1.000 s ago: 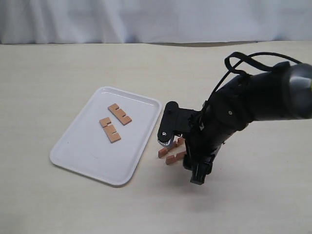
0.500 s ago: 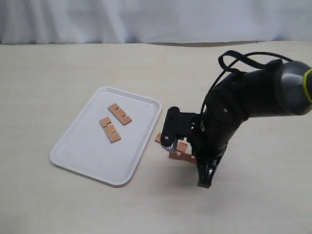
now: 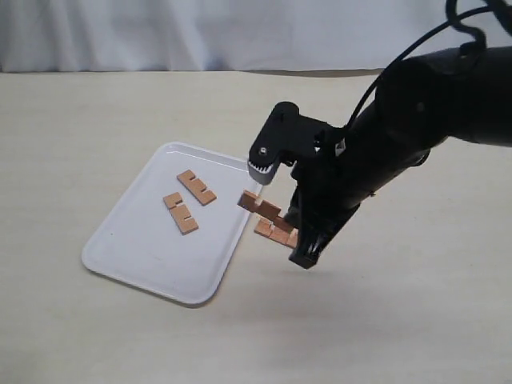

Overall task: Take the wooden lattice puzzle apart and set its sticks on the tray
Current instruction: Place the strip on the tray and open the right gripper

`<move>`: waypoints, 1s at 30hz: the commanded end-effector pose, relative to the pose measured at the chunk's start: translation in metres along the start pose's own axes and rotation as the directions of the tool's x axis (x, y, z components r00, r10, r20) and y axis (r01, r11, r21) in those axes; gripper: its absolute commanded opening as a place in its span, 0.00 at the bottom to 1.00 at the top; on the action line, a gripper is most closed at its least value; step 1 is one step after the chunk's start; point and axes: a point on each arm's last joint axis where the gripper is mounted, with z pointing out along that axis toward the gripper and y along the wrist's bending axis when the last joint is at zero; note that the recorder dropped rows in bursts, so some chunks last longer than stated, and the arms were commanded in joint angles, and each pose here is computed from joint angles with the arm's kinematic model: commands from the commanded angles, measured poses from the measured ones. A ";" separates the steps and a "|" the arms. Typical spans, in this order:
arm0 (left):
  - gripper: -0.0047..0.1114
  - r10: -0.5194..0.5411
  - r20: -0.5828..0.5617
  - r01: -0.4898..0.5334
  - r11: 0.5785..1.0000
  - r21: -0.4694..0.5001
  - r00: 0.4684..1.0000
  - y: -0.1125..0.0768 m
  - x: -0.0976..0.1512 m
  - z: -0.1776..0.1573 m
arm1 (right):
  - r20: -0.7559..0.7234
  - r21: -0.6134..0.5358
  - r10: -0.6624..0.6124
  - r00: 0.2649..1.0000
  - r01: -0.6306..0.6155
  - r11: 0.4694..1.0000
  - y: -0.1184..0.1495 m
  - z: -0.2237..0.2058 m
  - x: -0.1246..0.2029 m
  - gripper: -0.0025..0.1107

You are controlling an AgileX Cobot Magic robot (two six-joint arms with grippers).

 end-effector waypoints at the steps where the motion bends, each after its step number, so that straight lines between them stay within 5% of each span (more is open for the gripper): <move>1: 0.04 0.005 0.006 -0.005 1.000 0.008 1.000 0.000 0.000 0.000 | 0.203 -0.093 0.121 0.972 -0.104 0.990 0.008 -0.003 -0.021 0.06; 8: 0.04 0.005 0.006 -0.005 1.000 0.008 1.000 0.000 0.000 0.000 | 0.222 -0.128 0.145 0.964 -0.118 0.985 0.029 0.056 -0.059 0.06; 16: 0.04 0.005 0.006 -0.005 1.000 0.008 1.000 0.000 0.000 0.000 | 0.153 -0.170 0.305 0.940 -0.279 0.945 0.023 0.113 -0.082 0.07; 20: 0.04 0.005 0.006 -0.005 1.000 0.008 1.000 0.000 0.000 0.000 | 0.161 -0.154 0.311 0.937 -0.288 0.945 0.020 0.120 -0.082 0.24; 24: 0.04 0.005 0.006 -0.005 1.000 0.008 1.000 0.000 0.000 0.000 | 0.222 -0.121 0.253 0.942 -0.231 0.966 0.018 0.094 -0.090 0.55; 30: 0.04 0.005 0.006 -0.005 1.000 0.008 1.000 0.000 0.000 0.000 | 0.175 0.036 0.012 0.984 -0.018 0.999 0.007 0.032 -0.083 0.59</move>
